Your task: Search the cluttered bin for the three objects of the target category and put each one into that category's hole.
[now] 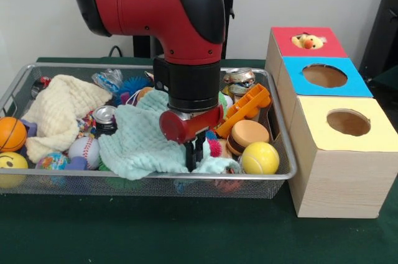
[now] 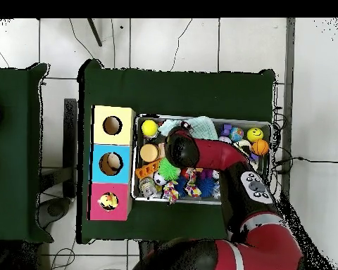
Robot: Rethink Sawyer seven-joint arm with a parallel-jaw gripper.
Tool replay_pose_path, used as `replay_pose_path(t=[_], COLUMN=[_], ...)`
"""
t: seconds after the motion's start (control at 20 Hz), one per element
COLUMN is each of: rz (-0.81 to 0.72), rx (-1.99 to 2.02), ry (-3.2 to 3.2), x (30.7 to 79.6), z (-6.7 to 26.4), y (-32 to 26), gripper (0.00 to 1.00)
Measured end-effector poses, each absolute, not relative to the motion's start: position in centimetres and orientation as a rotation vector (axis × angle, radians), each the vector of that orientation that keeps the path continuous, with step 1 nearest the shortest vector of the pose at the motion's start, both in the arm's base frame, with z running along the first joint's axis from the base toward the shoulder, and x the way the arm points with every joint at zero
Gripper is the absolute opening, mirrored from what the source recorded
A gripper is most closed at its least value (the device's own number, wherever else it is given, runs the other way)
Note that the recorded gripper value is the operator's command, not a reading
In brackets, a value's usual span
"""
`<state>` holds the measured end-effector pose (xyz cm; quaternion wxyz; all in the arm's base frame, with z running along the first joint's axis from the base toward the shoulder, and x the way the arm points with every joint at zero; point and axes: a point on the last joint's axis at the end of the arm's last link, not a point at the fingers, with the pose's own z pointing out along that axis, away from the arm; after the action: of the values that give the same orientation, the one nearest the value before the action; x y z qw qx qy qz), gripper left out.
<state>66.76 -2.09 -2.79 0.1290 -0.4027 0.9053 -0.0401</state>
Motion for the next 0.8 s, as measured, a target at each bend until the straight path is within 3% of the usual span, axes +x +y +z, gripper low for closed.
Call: replay_pose_path(t=[0.8], rz=[-0.170], rx=[-1.228], ry=[2.819], x=[64.4], z=[8.5], y=[-6.6], gripper=[0.00])
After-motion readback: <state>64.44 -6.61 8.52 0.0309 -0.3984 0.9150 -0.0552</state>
